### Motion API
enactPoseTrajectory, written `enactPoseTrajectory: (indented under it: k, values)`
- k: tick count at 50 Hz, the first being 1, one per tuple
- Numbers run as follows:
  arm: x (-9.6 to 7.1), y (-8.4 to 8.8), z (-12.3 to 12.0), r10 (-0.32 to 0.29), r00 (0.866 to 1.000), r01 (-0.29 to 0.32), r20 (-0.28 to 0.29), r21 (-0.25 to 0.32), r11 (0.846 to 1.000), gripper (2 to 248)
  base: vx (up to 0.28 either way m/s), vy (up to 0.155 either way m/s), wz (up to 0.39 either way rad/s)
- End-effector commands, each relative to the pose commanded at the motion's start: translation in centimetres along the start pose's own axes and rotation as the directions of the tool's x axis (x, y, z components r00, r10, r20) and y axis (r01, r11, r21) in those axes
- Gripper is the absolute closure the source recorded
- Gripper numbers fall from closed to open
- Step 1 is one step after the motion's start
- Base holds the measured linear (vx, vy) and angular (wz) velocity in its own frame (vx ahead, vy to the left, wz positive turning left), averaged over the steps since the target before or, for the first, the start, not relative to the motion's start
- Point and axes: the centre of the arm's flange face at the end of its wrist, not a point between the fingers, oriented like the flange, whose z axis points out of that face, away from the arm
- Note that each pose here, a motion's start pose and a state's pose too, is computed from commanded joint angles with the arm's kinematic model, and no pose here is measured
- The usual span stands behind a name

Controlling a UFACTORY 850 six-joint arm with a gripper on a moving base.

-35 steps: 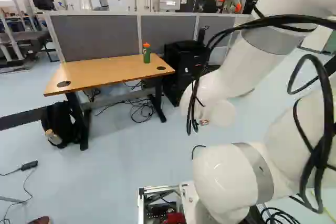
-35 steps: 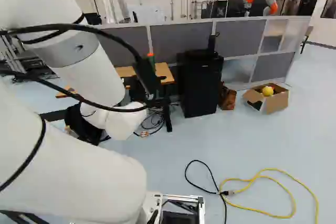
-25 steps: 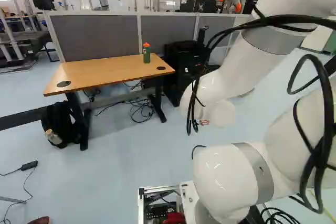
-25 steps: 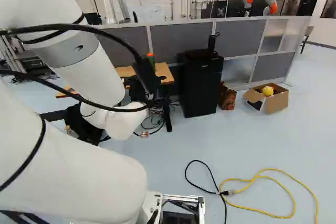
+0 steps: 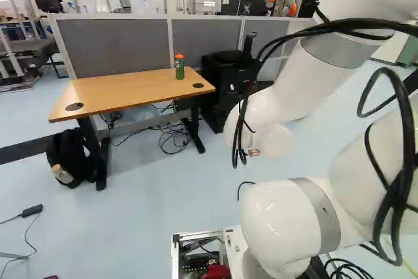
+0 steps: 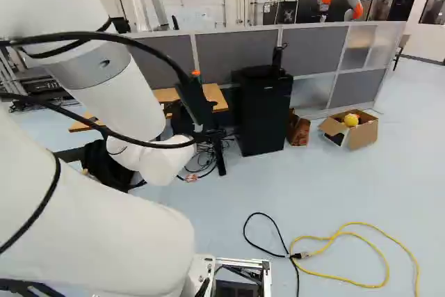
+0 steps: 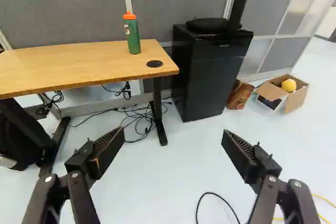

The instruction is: Pick up the green bottle from the table

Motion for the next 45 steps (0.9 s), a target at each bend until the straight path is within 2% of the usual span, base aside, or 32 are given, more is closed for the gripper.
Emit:
enactPoseTrajectory:
  k: [27,45]
  values:
    - [0.00,0.00,0.00,0.000,1.000,0.000,0.000,0.000,1.000,3,0.158,0.013,-0.011]
    - [0.00,0.00,0.00,0.000,1.000,0.000,0.000,0.000,1.000,3,0.173,0.041,0.090]
